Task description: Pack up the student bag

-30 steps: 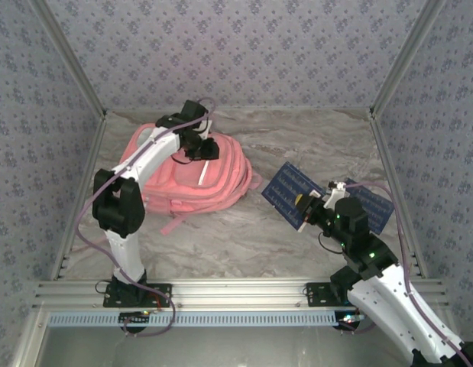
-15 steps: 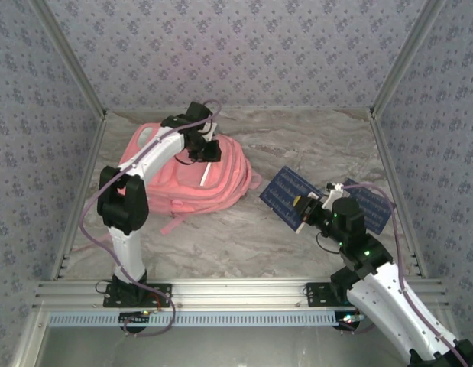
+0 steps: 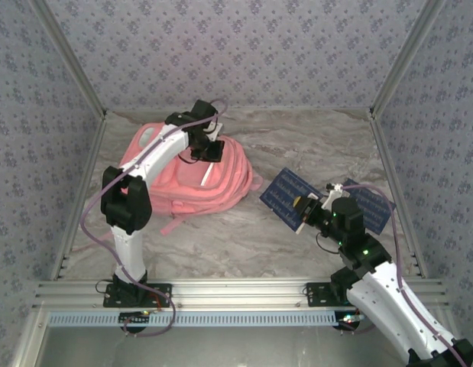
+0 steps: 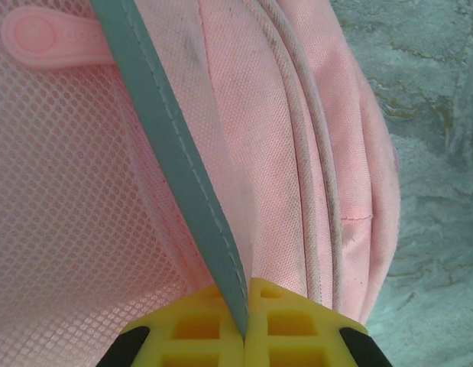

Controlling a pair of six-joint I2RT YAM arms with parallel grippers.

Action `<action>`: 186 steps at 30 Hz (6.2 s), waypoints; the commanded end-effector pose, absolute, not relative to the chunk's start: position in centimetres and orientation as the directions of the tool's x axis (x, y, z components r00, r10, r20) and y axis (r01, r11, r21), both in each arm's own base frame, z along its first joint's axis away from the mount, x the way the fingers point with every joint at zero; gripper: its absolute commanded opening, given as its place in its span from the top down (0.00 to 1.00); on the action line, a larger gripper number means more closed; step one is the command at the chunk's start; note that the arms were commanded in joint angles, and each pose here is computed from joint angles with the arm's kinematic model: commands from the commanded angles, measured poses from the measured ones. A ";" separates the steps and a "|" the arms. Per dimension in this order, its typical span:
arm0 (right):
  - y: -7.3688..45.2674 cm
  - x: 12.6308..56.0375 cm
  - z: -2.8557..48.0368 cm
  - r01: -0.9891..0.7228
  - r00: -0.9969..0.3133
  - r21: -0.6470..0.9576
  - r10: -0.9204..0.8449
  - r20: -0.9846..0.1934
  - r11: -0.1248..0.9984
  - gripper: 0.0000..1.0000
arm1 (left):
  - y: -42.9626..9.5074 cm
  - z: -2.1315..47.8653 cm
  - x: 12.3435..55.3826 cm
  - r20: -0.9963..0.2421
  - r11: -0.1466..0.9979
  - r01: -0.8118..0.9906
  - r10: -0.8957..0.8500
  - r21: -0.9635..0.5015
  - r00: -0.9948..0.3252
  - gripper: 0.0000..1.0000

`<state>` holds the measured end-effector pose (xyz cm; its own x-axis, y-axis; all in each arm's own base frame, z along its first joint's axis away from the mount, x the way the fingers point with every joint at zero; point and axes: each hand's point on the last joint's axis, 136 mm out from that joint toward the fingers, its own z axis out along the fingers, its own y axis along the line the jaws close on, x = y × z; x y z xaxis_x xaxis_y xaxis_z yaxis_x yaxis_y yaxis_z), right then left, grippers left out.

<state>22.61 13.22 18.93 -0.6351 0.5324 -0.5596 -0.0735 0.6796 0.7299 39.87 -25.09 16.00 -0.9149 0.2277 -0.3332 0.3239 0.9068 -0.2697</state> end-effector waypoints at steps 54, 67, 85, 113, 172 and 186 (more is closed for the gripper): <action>21.9 29.2 21.3 -0.040 -0.790 0.858 0.510 -0.341 0.512 1.00 | -29.5 42.3 27.2 -0.567 0.137 0.587 0.160 -0.798 -0.808 1.00; 26.5 32.4 21.2 -0.095 -0.785 0.857 0.492 -0.377 0.507 1.00 | -30.4 41.8 26.9 -0.563 0.130 0.588 0.185 -0.799 -0.806 1.00; 33.7 35.9 20.5 -0.104 -0.754 0.840 0.509 -0.416 0.532 0.48 | -30.7 42.5 28.1 -0.573 0.120 0.594 0.166 -0.796 -0.802 1.00; 12.1 26.3 18.6 0.043 -0.634 0.351 0.298 -0.714 0.935 0.21 | -20.7 32.7 36.2 -0.589 0.779 0.346 -0.037 -0.523 -0.807 1.00; 5.6 37.2 0.6 0.687 -0.697 0.313 0.716 0.028 0.656 0.17 | -22.0 23.2 39.5 -0.421 0.744 0.118 -0.233 -0.658 -0.877 1.00; 16.5 27.0 2.9 0.419 -0.887 0.367 0.461 -0.029 0.830 0.19 | -15.7 21.6 41.8 -0.488 0.877 -0.013 -0.280 -0.480 -0.826 0.99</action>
<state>30.60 16.70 4.07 -0.8684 0.4849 -0.1032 0.3995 0.8077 0.4337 40.42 -19.58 21.87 -0.8643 -0.2558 -0.4331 0.0636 0.7986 -0.5986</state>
